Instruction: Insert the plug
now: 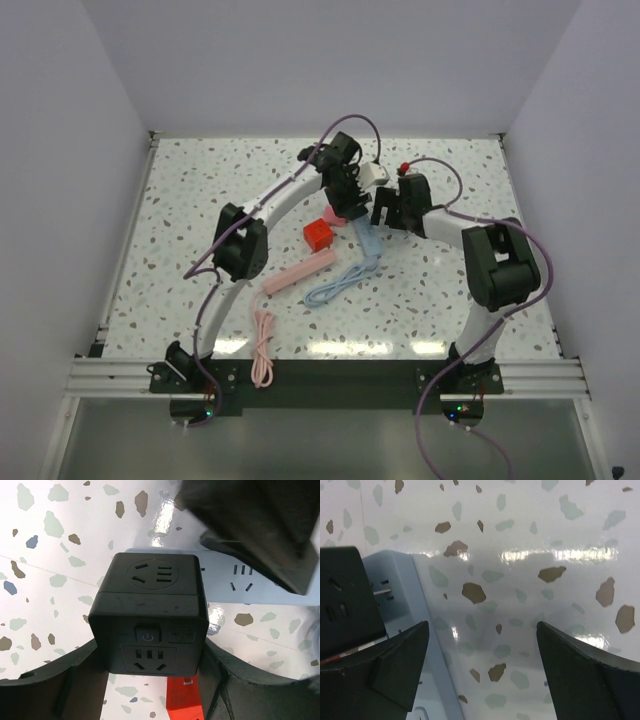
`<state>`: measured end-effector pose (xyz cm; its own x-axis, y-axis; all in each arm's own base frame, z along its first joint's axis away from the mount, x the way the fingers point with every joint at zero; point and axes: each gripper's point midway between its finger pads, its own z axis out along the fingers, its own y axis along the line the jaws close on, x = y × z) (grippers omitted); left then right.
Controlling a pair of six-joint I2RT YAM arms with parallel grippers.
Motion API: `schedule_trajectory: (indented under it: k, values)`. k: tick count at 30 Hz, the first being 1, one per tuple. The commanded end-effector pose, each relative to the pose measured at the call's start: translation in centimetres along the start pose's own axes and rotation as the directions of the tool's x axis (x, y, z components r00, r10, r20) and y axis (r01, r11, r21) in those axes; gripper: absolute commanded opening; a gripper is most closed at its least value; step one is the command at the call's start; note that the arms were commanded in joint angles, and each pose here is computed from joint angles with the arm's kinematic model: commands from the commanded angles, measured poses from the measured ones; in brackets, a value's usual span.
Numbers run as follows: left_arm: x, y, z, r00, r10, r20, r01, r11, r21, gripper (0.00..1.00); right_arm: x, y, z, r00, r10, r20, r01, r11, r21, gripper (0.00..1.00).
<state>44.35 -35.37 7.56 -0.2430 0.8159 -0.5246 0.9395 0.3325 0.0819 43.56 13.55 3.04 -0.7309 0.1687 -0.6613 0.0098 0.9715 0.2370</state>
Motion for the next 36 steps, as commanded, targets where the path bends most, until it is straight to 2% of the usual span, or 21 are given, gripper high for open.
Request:
schedule_trajectory:
  k: [1,5,19,36]
  values:
    - [-2.5,0.8,0.4,0.995,0.064,0.081,-0.06,0.997,-0.055,0.0,-1.3,0.4,-2.8,0.997,0.044,0.056,-0.043,0.999,-0.026,0.93]
    - [-2.3,1.0,0.4,0.995,0.061,0.079,-0.057,0.997,-0.053,0.0,-2.7,0.6,-4.4,0.99,0.083,0.116,-0.075,0.995,-0.066,0.94]
    - [-2.4,1.0,-0.2,0.993,0.065,0.097,-0.06,0.997,-0.048,0.0,-6.6,4.3,-5.1,0.97,0.205,0.13,-0.148,0.923,-0.354,0.95]
    - [-1.8,1.5,-0.3,0.996,0.059,0.074,-0.054,0.997,-0.061,0.0,-7.7,7.6,-4.9,0.963,0.248,0.107,-0.156,0.835,-0.528,0.95]
